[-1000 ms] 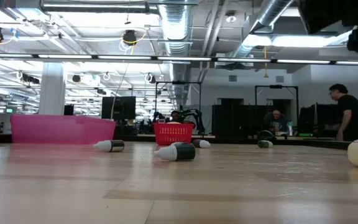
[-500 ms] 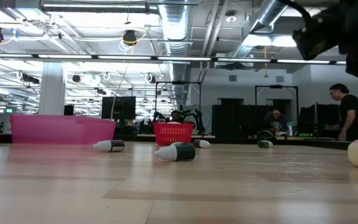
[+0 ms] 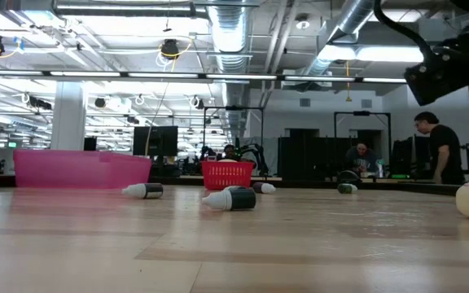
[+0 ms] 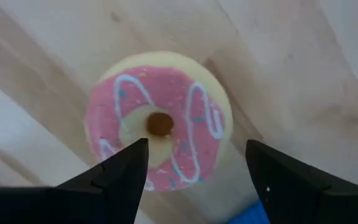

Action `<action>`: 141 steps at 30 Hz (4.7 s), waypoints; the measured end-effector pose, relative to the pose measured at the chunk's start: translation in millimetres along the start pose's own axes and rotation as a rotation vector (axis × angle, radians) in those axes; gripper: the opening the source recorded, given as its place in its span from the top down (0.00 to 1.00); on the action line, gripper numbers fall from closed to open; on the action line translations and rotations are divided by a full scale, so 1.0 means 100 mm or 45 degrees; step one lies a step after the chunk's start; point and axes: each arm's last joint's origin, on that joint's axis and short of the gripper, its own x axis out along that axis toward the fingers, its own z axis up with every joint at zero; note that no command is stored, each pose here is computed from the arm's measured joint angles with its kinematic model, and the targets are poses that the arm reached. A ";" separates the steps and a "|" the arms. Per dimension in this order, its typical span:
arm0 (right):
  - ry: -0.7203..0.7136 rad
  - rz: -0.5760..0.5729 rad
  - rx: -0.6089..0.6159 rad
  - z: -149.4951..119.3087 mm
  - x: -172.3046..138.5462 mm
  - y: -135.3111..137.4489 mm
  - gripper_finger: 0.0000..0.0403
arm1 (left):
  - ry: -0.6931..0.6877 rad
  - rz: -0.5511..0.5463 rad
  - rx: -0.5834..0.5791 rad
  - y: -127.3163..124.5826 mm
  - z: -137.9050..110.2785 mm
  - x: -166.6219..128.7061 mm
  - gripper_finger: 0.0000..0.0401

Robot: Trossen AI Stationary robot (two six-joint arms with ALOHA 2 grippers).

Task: Pick & Place Food Item
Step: Put the pink donut into the red bin

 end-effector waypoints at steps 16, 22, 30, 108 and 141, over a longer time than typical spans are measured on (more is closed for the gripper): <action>-0.012 0.038 0.048 -0.01 0.16 -0.05 0.35 | -0.008 -0.005 -0.007 -0.01 0.00 0.01 0.77; -0.036 0.035 0.060 0.03 0.16 -0.06 0.35 | -0.008 -0.005 -0.008 -0.01 0.00 0.01 0.77; -0.045 0.053 0.066 0.06 0.13 -0.04 0.35 | -0.008 -0.004 -0.008 -0.01 0.00 0.01 0.77; -0.238 0.171 -0.007 0.32 -0.29 0.20 0.68 | -0.008 -0.003 -0.007 0.00 0.00 0.01 0.77; -0.667 0.190 0.142 2.98 -1.10 -1.23 0.68 | 0.162 0.557 0.195 0.41 -0.14 -0.02 0.77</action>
